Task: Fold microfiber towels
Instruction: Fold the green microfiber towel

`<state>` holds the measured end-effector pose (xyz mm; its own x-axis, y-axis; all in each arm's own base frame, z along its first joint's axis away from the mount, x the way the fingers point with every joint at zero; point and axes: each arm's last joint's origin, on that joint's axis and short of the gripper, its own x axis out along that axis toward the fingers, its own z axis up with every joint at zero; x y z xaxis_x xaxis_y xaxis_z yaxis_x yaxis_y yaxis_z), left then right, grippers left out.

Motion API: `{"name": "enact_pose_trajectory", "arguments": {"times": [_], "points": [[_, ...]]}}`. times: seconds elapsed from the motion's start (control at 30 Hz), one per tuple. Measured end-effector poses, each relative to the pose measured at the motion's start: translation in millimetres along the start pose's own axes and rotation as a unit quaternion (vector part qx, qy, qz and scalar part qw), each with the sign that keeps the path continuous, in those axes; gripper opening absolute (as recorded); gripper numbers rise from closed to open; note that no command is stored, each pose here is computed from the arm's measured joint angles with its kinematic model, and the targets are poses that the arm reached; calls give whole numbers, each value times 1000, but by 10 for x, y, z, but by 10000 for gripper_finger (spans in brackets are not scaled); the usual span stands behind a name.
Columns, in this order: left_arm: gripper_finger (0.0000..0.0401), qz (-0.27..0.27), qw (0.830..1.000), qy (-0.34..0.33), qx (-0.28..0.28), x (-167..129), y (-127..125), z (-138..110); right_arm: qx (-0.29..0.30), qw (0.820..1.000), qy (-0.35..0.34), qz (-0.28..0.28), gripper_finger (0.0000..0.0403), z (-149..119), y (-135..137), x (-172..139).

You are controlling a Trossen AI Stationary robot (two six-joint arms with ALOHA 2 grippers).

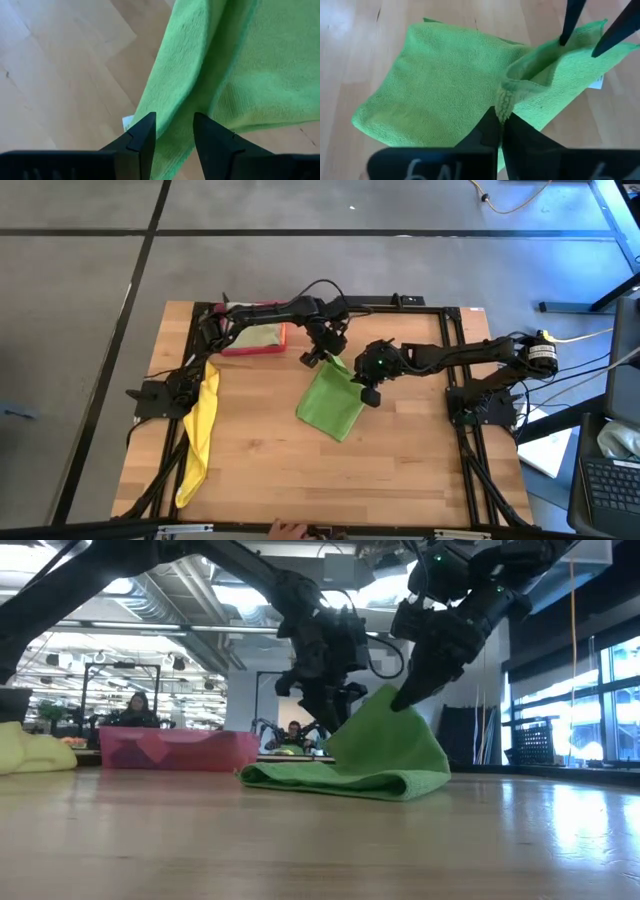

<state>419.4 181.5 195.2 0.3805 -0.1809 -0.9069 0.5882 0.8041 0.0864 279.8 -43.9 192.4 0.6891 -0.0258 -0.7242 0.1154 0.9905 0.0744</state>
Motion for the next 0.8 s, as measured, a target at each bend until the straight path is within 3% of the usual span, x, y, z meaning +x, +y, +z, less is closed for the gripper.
{"name": "enact_pose_trajectory", "arguments": {"times": [0.37,0.6,0.8], "points": [[122,12,1000,13,-20,-94,76,-145,3,1000,4,0,24,-8,0,0],[122,8,1000,-1,-9,-49,43,-58,3,1000,4,0,11,-8,0,0],[122,-12,1000,13,-18,-116,-23,-61,1,1000,4,0,24,-8,0,0]]}}
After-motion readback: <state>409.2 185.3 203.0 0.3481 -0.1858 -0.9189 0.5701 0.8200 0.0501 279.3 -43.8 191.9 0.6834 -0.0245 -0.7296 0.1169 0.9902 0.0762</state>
